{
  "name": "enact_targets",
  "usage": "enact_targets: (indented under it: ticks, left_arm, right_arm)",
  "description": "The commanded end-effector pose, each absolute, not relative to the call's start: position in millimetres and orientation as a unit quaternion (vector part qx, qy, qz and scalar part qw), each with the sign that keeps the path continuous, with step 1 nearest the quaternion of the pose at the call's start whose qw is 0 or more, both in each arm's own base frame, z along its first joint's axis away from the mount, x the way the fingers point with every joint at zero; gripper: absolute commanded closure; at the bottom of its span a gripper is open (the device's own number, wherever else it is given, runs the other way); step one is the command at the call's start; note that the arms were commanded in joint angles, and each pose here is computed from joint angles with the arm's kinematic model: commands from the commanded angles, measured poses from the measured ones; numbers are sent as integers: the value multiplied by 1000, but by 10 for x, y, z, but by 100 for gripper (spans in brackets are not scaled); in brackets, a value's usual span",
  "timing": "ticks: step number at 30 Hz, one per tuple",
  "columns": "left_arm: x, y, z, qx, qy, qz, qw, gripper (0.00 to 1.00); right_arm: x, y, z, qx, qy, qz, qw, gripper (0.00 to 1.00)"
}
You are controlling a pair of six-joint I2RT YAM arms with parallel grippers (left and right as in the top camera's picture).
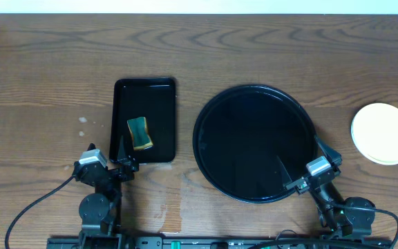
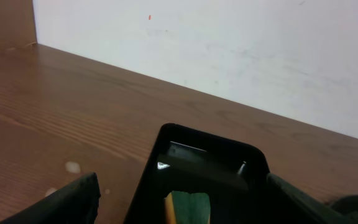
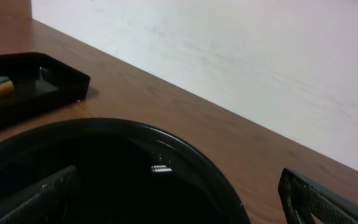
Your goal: Clean dirty plates on tray and stack at the side
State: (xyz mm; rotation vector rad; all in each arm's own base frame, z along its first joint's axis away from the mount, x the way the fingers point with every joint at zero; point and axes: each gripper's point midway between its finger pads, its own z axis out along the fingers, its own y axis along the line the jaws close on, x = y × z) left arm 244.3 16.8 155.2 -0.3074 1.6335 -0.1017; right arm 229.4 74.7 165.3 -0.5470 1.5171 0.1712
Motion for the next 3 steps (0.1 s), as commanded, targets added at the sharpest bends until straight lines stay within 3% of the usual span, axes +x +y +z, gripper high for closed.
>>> enact_targets:
  ticks: [1, 3]
  left_arm:
    - [2426, 200, 1390, -136, 744, -27, 654, 17]
    - [2426, 200, 1390, -136, 744, -27, 654, 16]
  right_arm:
    - [2284, 770, 1651, -250, 676, 77, 689, 1]
    - [2284, 770, 1651, -250, 676, 77, 689, 1]
